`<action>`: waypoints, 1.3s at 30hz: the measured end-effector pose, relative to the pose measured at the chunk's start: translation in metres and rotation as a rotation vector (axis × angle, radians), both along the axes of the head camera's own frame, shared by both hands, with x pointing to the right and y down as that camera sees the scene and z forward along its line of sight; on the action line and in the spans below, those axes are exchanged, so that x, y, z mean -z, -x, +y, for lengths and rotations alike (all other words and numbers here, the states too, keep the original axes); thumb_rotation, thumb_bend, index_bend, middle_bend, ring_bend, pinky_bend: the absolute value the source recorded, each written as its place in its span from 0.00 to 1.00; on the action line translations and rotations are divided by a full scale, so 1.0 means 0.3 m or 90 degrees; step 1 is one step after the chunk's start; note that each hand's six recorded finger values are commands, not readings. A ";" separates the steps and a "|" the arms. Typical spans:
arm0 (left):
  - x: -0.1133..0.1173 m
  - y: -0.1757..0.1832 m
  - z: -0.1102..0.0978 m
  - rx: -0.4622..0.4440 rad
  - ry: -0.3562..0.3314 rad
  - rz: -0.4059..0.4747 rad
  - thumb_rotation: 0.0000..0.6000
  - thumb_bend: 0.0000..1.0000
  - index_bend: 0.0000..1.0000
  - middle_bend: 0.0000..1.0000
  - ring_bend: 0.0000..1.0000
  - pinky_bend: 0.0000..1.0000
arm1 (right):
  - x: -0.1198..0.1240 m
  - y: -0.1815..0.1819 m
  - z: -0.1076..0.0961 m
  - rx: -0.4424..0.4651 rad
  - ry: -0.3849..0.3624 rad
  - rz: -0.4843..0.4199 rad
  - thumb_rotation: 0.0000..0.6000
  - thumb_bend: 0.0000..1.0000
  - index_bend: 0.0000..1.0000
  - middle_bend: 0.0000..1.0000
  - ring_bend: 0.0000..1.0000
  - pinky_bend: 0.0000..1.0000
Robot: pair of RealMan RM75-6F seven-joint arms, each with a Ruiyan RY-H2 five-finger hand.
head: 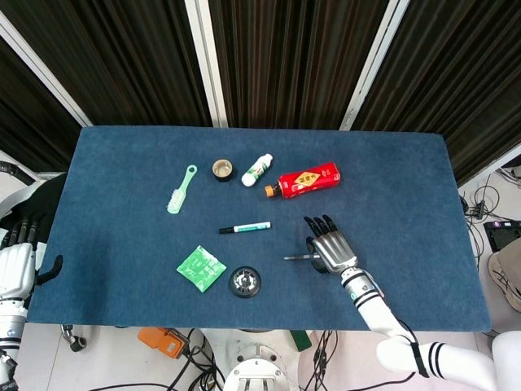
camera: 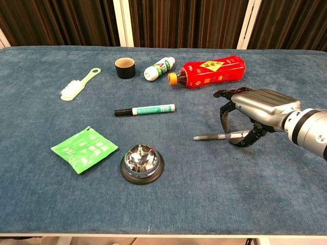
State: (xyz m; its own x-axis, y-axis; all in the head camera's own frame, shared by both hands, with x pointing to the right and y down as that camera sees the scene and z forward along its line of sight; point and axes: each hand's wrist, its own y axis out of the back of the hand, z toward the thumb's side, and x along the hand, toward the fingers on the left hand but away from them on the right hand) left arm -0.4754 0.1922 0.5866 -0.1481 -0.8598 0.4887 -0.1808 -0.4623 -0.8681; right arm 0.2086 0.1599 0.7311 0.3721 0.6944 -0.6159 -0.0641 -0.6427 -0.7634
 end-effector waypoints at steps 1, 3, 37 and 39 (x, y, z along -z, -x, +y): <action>0.000 0.000 0.000 0.000 0.000 0.000 1.00 0.34 0.09 0.00 0.07 0.13 | -0.002 0.004 -0.001 0.002 0.000 0.001 1.00 0.49 0.58 0.08 0.12 0.00; 0.000 0.000 -0.001 0.000 -0.001 0.001 1.00 0.34 0.09 0.00 0.07 0.13 | -0.005 0.009 -0.002 0.005 0.001 0.002 1.00 0.49 0.58 0.08 0.12 0.00; 0.006 0.003 0.001 0.006 -0.004 0.008 1.00 0.34 0.11 0.00 0.07 0.13 | 0.289 0.278 -0.382 -0.017 -0.123 -0.136 1.00 0.60 0.68 0.08 0.15 0.01; 0.008 0.006 0.000 0.008 -0.005 0.010 1.00 0.34 0.11 0.00 0.07 0.13 | 0.322 0.310 -0.418 -0.018 -0.133 -0.145 1.00 0.60 0.68 0.08 0.15 0.01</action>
